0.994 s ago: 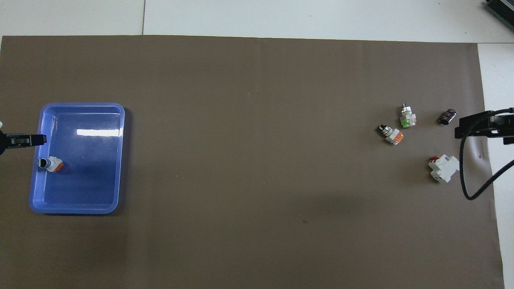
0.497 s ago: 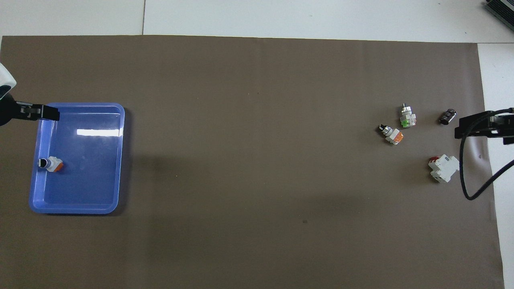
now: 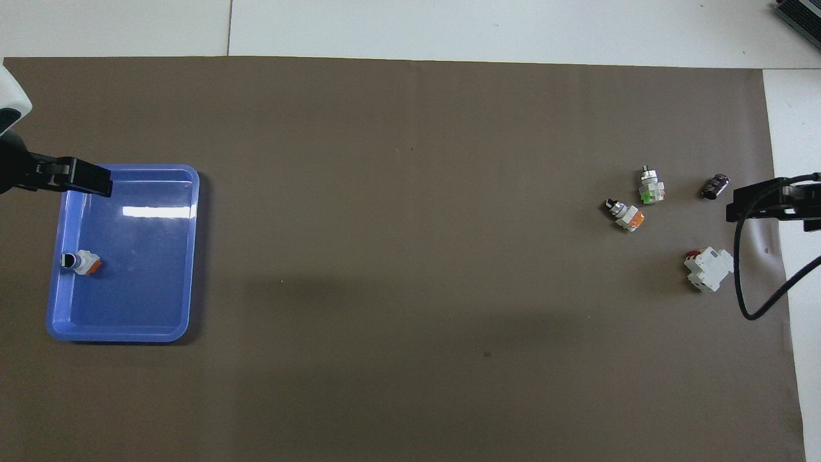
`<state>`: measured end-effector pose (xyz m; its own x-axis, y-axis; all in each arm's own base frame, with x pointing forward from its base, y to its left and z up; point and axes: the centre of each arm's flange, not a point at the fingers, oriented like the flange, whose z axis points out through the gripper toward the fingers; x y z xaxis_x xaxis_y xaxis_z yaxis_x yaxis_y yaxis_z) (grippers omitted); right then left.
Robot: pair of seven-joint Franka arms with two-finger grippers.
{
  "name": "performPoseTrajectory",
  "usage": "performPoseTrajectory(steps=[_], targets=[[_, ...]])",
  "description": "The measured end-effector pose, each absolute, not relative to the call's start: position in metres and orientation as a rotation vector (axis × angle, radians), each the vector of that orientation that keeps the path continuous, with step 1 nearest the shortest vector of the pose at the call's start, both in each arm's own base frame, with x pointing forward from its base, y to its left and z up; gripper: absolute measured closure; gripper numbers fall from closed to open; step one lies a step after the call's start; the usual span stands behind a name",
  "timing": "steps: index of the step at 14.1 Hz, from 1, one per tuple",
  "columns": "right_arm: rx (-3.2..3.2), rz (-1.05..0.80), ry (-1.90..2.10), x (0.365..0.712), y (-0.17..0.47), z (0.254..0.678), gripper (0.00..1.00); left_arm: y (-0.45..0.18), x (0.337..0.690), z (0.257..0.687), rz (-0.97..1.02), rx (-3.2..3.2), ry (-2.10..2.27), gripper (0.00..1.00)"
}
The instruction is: Turn and place switch with both arms
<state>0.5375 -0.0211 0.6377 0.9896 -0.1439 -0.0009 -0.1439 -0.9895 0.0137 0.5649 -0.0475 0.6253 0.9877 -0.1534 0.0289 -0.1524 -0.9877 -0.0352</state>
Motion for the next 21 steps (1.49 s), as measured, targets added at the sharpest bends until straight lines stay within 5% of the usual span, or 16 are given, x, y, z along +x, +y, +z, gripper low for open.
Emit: performPoseTrajectory(steps=[7, 21], targets=[[3.12, -0.006, -0.226, 0.537, -0.021, 0.637, 0.0, -0.092, 0.544, 0.662, -0.019, -3.107, 0.188, 0.0], [3.12, -0.008, -0.23, 0.537, -0.023, 0.636, 0.0, -0.046, 0.546, 0.67, -0.041, -3.183, 0.022, 0.0]])
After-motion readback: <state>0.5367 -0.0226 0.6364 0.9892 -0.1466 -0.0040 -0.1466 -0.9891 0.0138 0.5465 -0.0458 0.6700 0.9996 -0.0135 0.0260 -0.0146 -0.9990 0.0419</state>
